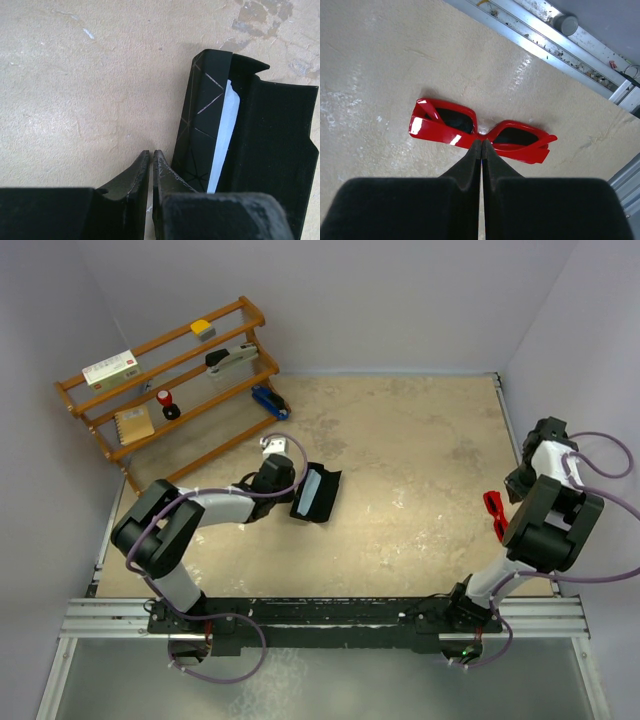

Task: Organize the sunglasses
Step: Adjust the sunglasses at the center of the board.

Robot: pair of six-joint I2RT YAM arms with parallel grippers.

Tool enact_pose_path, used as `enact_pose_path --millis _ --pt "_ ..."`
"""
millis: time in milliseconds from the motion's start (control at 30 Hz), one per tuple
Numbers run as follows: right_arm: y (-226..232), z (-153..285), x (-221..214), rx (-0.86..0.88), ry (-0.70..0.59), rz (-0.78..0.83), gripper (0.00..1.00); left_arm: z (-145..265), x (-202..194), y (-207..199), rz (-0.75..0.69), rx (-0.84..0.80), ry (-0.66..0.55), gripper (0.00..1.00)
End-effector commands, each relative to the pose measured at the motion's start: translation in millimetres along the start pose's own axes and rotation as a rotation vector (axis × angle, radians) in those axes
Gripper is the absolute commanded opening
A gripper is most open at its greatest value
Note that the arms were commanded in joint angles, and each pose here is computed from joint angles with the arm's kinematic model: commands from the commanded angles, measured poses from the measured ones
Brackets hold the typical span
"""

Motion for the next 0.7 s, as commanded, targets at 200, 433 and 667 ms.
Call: enact_pose_path --millis 200,433,667 --pt "-3 -9 -8 -0.017 0.034 -0.024 0.00 11 14 -7 -0.004 -0.032 -0.050 0.04" --pt "-4 -15 -20 -0.008 0.057 -0.018 0.00 14 15 -8 0.003 -0.041 -0.055 0.04" --pt "-3 -17 -25 0.001 0.067 -0.017 0.00 17 13 -7 0.012 -0.047 -0.057 0.04"
Point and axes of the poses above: each gripper's point midway between its finger pads, its own z axis back along the fingers, its own y axis along the line the jaws close on, x = y × z, the point moved 2 cm from there along z, back along the fingers, and after that the axes turned 6 degrees about z, right-handed, at the moved point
